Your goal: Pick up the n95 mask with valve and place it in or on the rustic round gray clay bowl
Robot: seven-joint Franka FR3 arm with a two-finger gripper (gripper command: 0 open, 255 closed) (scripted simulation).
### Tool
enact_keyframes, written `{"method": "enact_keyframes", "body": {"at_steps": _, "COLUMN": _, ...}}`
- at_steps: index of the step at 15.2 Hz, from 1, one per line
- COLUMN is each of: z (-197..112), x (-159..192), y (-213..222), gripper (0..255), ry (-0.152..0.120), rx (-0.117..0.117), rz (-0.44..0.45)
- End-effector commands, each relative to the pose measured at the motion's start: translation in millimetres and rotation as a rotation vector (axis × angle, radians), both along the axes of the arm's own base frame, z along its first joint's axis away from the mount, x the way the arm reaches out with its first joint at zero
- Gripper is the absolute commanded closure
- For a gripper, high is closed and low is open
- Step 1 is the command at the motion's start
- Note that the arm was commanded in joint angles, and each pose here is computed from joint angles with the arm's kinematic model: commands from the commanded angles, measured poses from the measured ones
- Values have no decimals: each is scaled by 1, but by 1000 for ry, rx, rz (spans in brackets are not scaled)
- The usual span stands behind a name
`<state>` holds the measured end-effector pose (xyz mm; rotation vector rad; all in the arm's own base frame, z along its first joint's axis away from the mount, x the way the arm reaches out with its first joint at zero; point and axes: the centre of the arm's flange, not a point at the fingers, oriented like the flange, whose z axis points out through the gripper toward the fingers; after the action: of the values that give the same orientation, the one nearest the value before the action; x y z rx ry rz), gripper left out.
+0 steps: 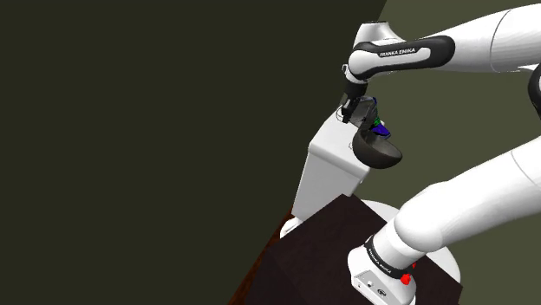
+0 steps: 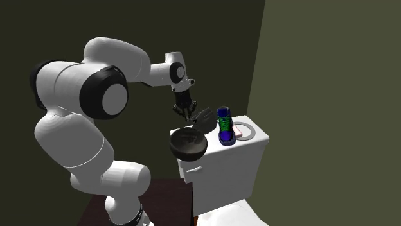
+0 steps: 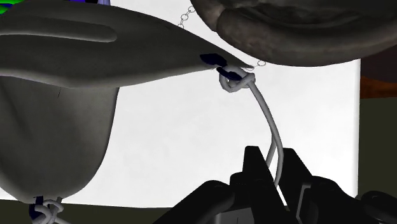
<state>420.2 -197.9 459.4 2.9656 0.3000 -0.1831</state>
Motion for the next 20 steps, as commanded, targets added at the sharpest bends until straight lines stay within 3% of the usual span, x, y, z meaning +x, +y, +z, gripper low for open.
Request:
{"method": "enact_keyframes", "body": {"at_steps": 1, "z": 18, "x": 4, "y": 3, "gripper": 255, "ry": -34, "rx": -11, "rz": 12}}
{"method": "enact_keyframes", "body": {"at_steps": 20, "z": 118, "x": 4, "y": 3, "gripper": 255, "ry": -34, "rx": -11, "rz": 12}}
